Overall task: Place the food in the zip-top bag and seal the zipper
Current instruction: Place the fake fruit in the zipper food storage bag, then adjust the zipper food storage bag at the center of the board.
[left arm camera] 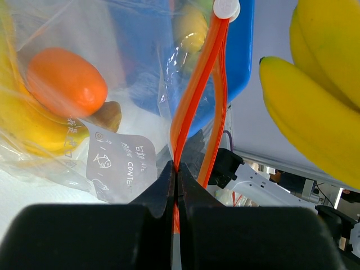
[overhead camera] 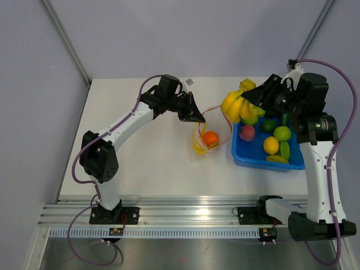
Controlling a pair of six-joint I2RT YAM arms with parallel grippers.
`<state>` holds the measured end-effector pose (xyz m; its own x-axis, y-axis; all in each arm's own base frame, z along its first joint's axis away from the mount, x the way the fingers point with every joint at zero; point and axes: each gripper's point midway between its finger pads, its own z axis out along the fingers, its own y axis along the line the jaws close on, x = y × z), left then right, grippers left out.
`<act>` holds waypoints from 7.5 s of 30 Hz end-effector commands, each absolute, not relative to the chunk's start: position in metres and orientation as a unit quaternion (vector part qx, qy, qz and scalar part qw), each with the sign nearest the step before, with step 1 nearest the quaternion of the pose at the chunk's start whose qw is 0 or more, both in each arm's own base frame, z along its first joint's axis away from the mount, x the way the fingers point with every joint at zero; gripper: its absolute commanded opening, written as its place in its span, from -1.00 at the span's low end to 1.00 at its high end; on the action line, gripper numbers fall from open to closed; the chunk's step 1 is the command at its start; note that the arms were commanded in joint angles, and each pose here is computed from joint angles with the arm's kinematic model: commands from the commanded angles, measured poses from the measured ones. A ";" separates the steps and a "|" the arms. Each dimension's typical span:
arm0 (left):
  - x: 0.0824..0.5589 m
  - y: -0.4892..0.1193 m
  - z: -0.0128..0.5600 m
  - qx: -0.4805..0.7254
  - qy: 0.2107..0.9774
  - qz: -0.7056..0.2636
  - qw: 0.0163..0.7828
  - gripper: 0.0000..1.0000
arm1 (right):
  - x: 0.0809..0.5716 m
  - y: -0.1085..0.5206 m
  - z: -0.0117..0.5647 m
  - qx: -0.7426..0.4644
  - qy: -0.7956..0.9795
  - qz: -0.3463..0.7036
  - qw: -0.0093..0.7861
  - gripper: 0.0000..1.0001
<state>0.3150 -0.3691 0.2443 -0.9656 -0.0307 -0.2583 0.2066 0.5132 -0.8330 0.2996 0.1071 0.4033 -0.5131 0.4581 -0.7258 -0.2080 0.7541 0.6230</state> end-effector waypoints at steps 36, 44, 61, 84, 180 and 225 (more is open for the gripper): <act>0.317 -0.374 0.268 0.071 0.847 -0.509 0.139 -1.00 | 0.282 0.165 0.350 0.091 0.739 0.568 0.351 -1.00; 0.315 -0.374 0.269 0.072 0.846 -0.509 0.138 -1.00 | 0.286 0.157 0.336 0.086 0.763 0.521 0.373 -1.00; 0.317 -0.374 0.259 0.069 0.852 -0.501 0.134 -1.00 | 0.248 0.171 0.430 0.021 0.694 0.601 0.395 -1.00; 0.315 -0.369 0.260 0.075 0.858 -0.490 0.138 -1.00 | 0.259 0.173 0.367 0.029 0.727 0.597 0.339 -1.00; 0.304 -0.371 0.278 0.119 0.821 -0.546 0.116 -1.00 | 0.312 0.188 0.293 -0.120 0.743 0.434 0.495 -1.00; 0.314 -0.369 0.310 0.121 0.814 -0.548 0.148 -1.00 | 0.286 0.174 0.342 -0.086 0.795 0.373 0.470 -1.00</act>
<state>0.3083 -0.3689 0.2629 -0.9657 0.0502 -0.2546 0.2518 0.4189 -0.8725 0.2771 0.1426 0.2388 -0.7329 0.1615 -0.6608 -0.2628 0.8288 0.4940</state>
